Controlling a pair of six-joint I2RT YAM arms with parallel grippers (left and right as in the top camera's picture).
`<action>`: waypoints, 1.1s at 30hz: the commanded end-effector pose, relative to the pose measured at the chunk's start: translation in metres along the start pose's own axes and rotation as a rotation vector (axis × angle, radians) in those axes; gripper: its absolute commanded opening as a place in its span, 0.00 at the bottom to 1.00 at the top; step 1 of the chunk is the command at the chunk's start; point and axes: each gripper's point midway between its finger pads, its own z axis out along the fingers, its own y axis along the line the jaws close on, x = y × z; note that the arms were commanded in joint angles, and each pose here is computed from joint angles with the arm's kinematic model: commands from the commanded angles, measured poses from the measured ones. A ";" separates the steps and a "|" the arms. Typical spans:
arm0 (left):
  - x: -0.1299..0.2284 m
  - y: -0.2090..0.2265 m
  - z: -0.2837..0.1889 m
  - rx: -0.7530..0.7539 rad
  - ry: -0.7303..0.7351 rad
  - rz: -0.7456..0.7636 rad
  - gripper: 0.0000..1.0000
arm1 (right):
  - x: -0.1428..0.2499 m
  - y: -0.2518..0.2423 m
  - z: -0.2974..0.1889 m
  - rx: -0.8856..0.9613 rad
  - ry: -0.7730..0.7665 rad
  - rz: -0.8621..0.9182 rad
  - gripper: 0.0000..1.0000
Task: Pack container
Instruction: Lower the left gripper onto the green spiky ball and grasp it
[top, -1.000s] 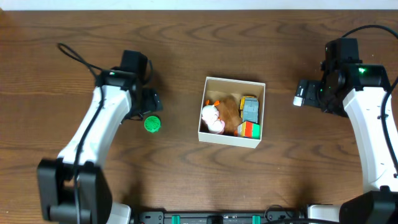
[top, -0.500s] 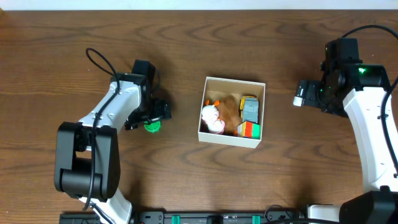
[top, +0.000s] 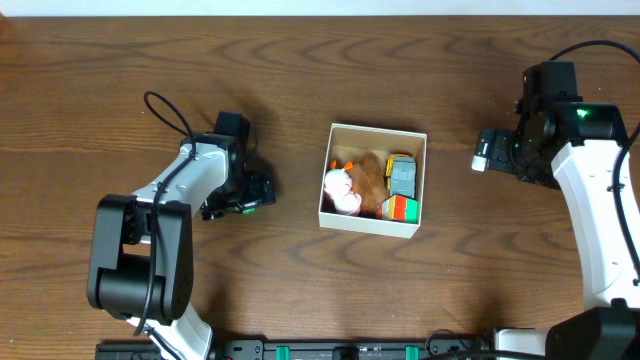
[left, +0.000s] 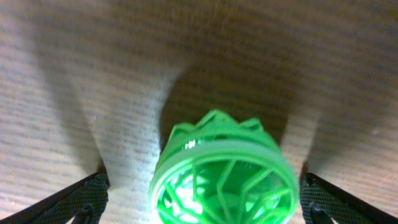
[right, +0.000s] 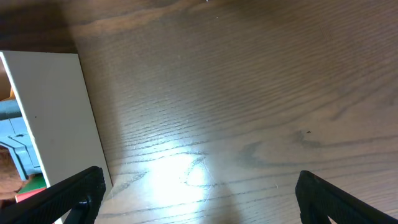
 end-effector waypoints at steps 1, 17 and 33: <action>-0.003 -0.002 0.005 0.020 -0.005 0.017 0.98 | 0.002 -0.001 -0.001 0.001 0.000 -0.007 0.99; -0.010 -0.006 0.005 0.032 -0.035 0.019 0.54 | 0.002 -0.002 -0.001 0.004 -0.001 -0.007 0.99; -0.023 -0.020 -0.038 0.068 -0.091 0.036 0.37 | 0.001 -0.002 -0.001 0.003 -0.003 -0.007 0.99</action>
